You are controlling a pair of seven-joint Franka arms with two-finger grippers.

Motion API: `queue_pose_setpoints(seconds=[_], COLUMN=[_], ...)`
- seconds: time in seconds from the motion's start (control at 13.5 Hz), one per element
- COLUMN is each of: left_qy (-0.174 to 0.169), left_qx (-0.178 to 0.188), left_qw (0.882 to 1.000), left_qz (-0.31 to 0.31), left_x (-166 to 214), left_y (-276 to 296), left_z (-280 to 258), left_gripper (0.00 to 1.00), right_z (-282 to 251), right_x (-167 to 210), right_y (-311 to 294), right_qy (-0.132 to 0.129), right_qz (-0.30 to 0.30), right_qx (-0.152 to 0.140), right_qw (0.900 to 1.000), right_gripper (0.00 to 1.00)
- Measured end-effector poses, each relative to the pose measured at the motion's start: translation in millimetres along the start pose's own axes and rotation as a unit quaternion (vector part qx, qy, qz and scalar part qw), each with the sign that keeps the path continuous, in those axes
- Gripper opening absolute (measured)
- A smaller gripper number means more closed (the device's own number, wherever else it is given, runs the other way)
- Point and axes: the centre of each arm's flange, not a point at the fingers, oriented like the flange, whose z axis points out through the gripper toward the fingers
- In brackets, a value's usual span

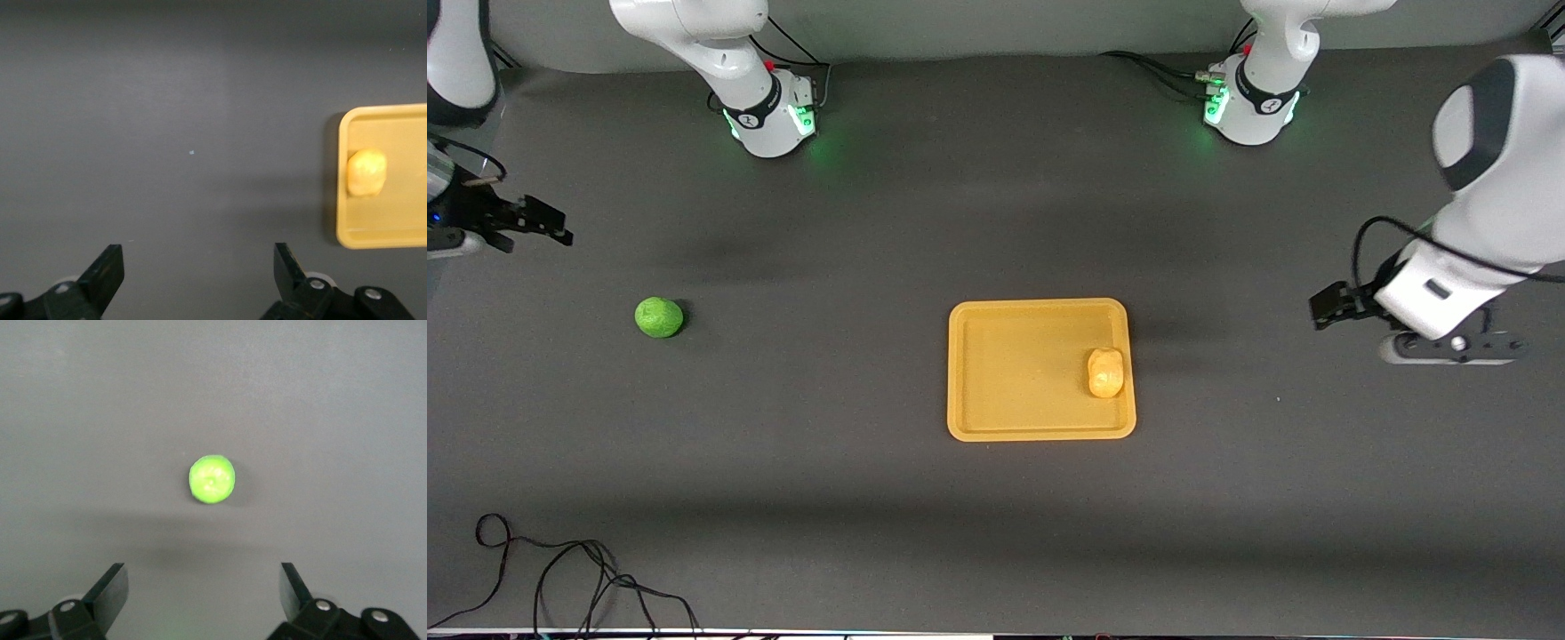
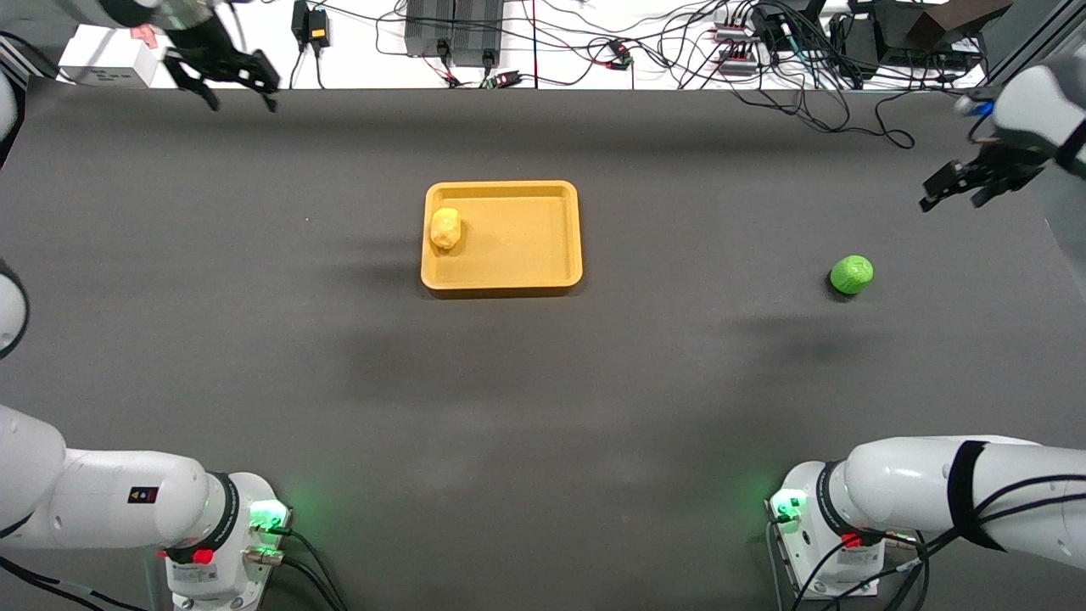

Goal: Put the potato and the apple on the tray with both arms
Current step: 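Move the right gripper down toward the green apple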

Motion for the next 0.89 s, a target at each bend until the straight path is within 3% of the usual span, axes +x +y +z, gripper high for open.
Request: queue_pose_setpoints(seconds=[0.44,0.74,0.89], left_qy=[0.005,-0.004,-0.010], left_qx=[0.005,0.004,0.001], left_qw=[1.000,1.000,1.000], left_qz=[0.011,0.012,0.011], left_x=[-30,-22,-8], left_y=[-23,-23,-25], left_z=[-45,-35,-33], left_gripper=[1.00,1.00,1.00], right_z=[122,170,190], right_x=[1,14,19], right_y=[7,-1,-8], right_qy=[0.005,0.004,0.005], right_qz=[0.009,-0.006,0.002], right_qx=[-0.024,-0.042,-0.037], right_qw=[1.000,0.999,0.999], right_gripper=[1.00,1.00,1.00])
